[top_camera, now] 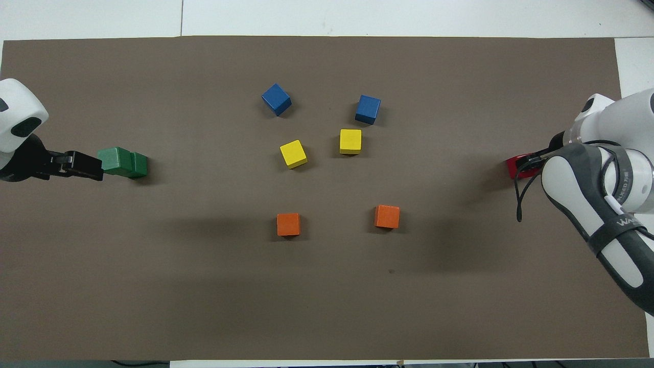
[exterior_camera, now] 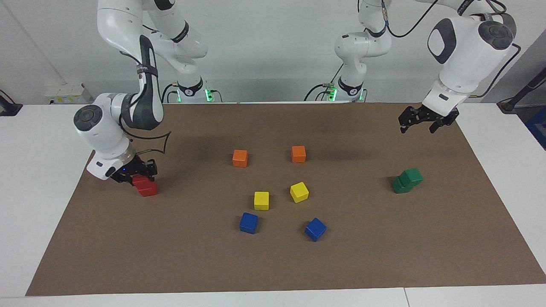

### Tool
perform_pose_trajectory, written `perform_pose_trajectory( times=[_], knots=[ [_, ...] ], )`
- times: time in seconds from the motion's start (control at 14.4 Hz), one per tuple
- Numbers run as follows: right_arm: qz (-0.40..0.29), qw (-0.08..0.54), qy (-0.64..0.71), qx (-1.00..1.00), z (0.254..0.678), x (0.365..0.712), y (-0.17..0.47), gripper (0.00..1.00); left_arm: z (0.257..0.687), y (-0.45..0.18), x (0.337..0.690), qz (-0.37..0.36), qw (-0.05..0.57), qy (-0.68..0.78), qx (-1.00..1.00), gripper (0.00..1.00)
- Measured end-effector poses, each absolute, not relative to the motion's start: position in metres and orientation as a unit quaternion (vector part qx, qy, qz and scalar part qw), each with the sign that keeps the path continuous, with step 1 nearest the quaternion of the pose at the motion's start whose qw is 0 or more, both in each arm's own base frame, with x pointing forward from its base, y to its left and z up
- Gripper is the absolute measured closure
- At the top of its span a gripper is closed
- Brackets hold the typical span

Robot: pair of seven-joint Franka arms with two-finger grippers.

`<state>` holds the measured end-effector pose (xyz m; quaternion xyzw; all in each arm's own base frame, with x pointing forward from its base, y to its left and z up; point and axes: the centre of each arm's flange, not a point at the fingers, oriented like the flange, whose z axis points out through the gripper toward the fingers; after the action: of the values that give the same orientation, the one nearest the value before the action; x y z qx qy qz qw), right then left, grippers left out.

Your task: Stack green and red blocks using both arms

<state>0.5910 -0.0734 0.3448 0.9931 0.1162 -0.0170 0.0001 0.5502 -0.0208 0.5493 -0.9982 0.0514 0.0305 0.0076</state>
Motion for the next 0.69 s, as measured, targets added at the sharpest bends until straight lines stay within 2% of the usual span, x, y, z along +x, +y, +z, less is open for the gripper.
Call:
perform_pose_trajectory(
  times=[0.14, 0.49, 0.69],
  knots=[
    [-0.017, 0.000, 0.116, 0.993, 0.345, 0.591, -0.073, 0.01, 0.554, -0.022, 0.551, 0.026, 0.008, 0.053, -0.998, 0.00],
    [-0.015, 0.001, 0.108, 0.994, 0.349, 0.592, -0.073, 0.00, 0.572, -0.036, 0.551, 0.016, 0.016, 0.067, -0.997, 0.00],
    [-0.013, 0.001, 0.094, 0.995, 0.384, 0.596, -0.064, 0.00, 0.575, -0.050, 0.551, 0.012, 0.023, 0.082, -0.996, 0.00]
  ],
)
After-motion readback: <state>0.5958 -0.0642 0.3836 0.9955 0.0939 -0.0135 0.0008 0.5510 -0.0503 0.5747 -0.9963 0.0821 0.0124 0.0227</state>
